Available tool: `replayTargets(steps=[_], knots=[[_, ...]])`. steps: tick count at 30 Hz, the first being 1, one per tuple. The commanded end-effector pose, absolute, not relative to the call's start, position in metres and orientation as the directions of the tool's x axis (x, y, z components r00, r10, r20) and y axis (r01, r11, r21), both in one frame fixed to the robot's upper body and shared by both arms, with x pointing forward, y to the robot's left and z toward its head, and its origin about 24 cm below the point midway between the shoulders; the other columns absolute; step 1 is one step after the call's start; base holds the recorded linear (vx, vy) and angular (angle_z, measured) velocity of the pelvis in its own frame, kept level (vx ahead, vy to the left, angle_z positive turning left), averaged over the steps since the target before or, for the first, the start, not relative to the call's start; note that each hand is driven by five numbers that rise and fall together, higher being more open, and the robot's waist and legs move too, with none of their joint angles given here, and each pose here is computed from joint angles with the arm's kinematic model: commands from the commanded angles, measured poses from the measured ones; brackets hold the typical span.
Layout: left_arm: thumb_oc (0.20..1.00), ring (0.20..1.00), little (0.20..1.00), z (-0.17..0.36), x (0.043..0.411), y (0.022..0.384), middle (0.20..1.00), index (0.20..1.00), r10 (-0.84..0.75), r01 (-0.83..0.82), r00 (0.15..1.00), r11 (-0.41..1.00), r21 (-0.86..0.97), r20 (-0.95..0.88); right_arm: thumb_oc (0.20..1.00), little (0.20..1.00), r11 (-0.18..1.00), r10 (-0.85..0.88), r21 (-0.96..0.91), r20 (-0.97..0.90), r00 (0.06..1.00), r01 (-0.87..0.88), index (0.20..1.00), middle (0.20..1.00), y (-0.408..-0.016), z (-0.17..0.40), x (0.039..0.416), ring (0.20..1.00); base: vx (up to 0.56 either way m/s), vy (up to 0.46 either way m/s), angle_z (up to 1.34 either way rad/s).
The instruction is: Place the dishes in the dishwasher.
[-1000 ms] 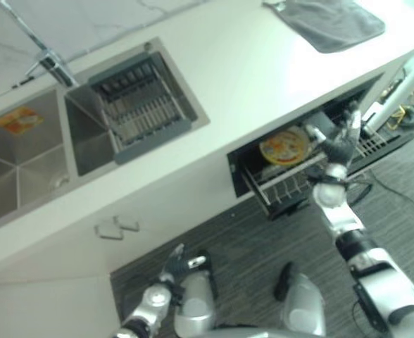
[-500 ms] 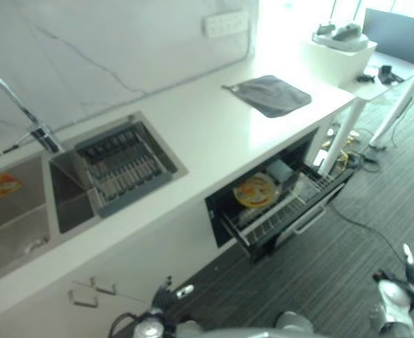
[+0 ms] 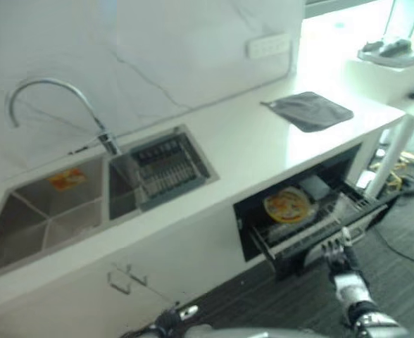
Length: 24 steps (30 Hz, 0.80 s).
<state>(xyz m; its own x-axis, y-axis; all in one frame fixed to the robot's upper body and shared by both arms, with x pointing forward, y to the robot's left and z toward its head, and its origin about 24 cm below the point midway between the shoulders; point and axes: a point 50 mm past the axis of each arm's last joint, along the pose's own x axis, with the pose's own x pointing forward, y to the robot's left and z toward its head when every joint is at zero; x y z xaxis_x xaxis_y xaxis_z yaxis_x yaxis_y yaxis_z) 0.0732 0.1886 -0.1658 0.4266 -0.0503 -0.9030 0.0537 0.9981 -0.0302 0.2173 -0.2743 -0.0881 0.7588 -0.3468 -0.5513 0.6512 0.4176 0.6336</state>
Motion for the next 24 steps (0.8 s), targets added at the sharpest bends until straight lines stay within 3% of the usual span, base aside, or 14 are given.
replayTargets(steps=[1,7,12,16,24], knots=[[1.0,1.0,1.0,-0.155,0.109,0.201,1.0,1.0,-0.064,0.088,0.522,0.996,-0.021,-0.85,1.0,1.0,0.461,-0.22,0.807,-0.299,0.928,0.37,1.0,1.0,-0.258,-0.036,0.286,1.0,0.03,0.114,0.16],[1.0,1.0,1.0,-0.151,0.118,0.2,1.0,1.0,-0.096,0.108,0.558,0.993,-0.042,-0.824,1.0,1.0,0.588,-0.141,0.79,-0.113,0.984,0.175,1.0,1.0,-0.268,0.035,0.337,1.0,-0.06,0.104,0.2],[1.0,1.0,1.0,-0.13,0.16,0.213,1.0,1.0,-0.109,0.133,0.687,0.991,-0.024,-0.719,1.0,1.0,0.716,-0.083,0.697,0.137,0.987,-0.036,1.0,1.0,-0.278,0.138,0.383,1.0,-0.31,0.021,0.28],[1.0,1.0,1.0,-0.117,0.179,0.215,1.0,1.0,-0.127,0.142,0.75,0.989,-0.03,-0.649,1.0,1.0,0.771,-0.061,0.634,0.175,0.983,-0.065,1.0,1.0,-0.277,0.166,0.391,1.0,-0.06,0.007,0.23],[1.0,1.0,1.0,-0.07,0.221,0.198,1.0,1.0,-0.314,0.354,0.855,0.935,0.022,-0.412,1.0,1.0,0.856,-0.097,0.514,0.26,0.961,-0.053,1.0,1.0,-0.273,0.238,0.405,1.0,0.03,0.039,0.07]])
